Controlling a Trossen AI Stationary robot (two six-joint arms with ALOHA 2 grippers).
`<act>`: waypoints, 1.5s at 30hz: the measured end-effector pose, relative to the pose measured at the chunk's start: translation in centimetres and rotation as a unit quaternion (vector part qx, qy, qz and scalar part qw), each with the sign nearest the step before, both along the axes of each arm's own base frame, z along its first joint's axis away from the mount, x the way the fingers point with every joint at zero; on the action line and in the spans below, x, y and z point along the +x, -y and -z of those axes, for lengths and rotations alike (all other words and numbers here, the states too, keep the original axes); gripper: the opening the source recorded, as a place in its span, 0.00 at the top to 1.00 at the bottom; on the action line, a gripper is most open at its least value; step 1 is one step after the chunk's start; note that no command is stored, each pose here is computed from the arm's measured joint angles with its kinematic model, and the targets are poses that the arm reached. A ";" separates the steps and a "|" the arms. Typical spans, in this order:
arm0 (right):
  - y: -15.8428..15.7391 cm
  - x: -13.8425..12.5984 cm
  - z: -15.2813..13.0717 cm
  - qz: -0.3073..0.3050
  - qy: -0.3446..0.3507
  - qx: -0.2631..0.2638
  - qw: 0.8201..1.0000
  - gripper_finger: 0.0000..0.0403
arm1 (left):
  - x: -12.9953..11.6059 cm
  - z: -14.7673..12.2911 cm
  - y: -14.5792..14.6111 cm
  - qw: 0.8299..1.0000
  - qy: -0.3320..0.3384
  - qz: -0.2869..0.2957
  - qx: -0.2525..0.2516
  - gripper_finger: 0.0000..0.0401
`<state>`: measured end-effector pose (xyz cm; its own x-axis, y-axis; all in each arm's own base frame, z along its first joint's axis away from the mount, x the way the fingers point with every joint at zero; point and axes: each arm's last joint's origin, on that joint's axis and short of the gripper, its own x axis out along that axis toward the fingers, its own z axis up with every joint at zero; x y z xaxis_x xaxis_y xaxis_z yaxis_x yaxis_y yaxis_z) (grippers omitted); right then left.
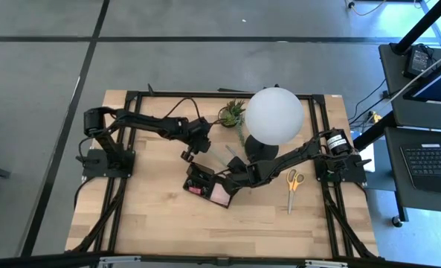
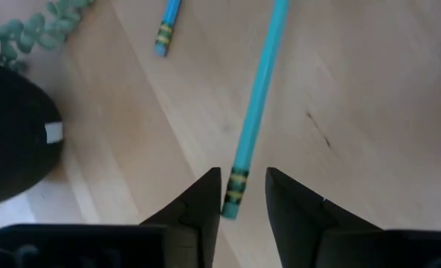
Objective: Pick and place office supplies into organizer
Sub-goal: Put the light blue pencil into the desk organizer
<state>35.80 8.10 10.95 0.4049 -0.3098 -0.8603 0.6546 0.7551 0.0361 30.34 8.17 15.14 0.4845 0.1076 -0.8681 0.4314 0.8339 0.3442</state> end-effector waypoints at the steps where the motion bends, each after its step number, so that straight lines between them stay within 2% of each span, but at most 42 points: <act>1: 0.0 0.0 0.0 0.000 0.000 0.000 1.000 0.99 | 0.1 0.0 0.1 1.000 0.002 0.002 0.001 0.77; 7: 0.0 0.0 0.0 0.000 0.000 0.000 1.000 0.99 | 0.2 -0.1 0.3 1.000 0.006 0.004 0.004 0.87; 13: 0.0 0.0 0.0 0.001 0.000 -0.001 1.000 0.99 | 0.2 -0.1 0.3 0.999 0.000 0.036 0.024 0.95; 18: 0.0 0.0 0.0 0.001 0.001 -0.002 1.000 0.99 | 0.2 -0.1 0.2 0.998 -0.001 0.050 0.034 0.95; 29: -0.1 0.3 -0.1 -0.012 0.016 -0.021 1.000 0.98 | 0.2 -0.1 0.3 0.998 -0.007 0.036 0.050 0.95; 33: -0.1 0.4 -0.1 -0.026 0.017 -0.026 0.999 0.90 | 0.2 -0.1 0.3 0.998 -0.009 0.034 0.052 0.95; 39: -0.2 0.7 -0.5 -0.031 0.008 -0.031 0.999 0.69 | 0.2 -0.1 0.4 0.998 -0.011 0.020 0.062 0.95; 45: -0.7 0.6 -2.7 -0.042 -0.008 -0.036 0.998 0.56 | 0.0 -0.4 0.4 0.998 -0.011 0.010 0.065 0.96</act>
